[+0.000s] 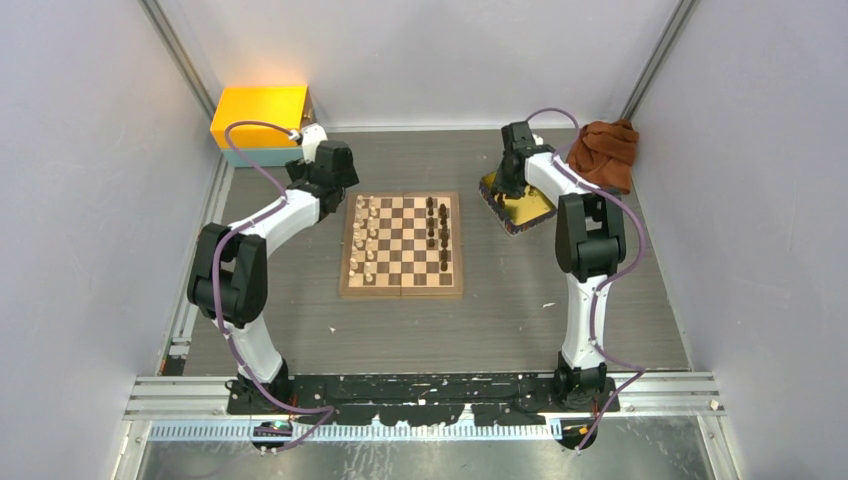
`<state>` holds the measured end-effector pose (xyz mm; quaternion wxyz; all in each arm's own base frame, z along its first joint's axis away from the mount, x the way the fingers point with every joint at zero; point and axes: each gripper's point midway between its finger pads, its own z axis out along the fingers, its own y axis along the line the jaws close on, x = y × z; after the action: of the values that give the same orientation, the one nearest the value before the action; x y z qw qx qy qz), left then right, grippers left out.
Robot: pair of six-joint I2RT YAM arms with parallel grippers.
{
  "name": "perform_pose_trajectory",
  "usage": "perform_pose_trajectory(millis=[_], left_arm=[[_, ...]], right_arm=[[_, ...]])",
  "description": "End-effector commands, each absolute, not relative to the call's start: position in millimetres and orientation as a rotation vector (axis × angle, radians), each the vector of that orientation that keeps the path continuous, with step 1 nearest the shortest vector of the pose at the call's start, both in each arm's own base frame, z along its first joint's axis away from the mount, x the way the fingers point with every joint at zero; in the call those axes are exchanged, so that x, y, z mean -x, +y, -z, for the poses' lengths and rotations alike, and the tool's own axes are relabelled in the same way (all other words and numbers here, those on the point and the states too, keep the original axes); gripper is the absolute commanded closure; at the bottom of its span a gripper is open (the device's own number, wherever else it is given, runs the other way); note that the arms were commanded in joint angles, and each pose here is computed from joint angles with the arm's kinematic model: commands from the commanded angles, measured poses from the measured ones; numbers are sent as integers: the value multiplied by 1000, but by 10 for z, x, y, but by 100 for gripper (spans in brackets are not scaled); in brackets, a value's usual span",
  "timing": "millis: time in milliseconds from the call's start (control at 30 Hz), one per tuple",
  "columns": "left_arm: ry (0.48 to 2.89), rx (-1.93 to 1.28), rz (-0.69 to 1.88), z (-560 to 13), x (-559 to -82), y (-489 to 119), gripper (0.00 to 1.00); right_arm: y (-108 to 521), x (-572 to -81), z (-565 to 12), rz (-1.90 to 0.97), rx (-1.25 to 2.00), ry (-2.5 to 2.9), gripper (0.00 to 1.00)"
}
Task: Set up the chess pieces on the board
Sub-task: Pick up the chess piece from the storage box.
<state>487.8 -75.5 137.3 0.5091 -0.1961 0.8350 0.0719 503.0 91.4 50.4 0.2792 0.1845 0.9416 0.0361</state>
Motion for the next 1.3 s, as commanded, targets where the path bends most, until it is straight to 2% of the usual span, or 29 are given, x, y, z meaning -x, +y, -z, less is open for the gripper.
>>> perform_pose_trajectory(millis=[0, 233, 333, 467, 633, 1267], left_arm=[[1928, 489, -148, -1642, -5040, -737, 6], [1932, 490, -151, -1616, -5043, -724, 6], [1931, 490, -150, -1616, -5050, -722, 6], [1931, 492, -151, -1615, -5055, -716, 6], [1933, 492, -149, -1607, -5050, -717, 6], [1933, 510, -106, -1654, -4938, -728, 6]], right_arm=[[918, -5178, -636, -135, -513, 2474, 66], [915, -5201, -607, -144, -517, 2477, 68], [921, -5222, -608, -155, -517, 2476, 73], [915, -5238, -613, -162, -517, 2477, 88], [890, -5247, -661, -159, -515, 2471, 99], [763, -5111, -1533, -99, -444, 2321, 99]])
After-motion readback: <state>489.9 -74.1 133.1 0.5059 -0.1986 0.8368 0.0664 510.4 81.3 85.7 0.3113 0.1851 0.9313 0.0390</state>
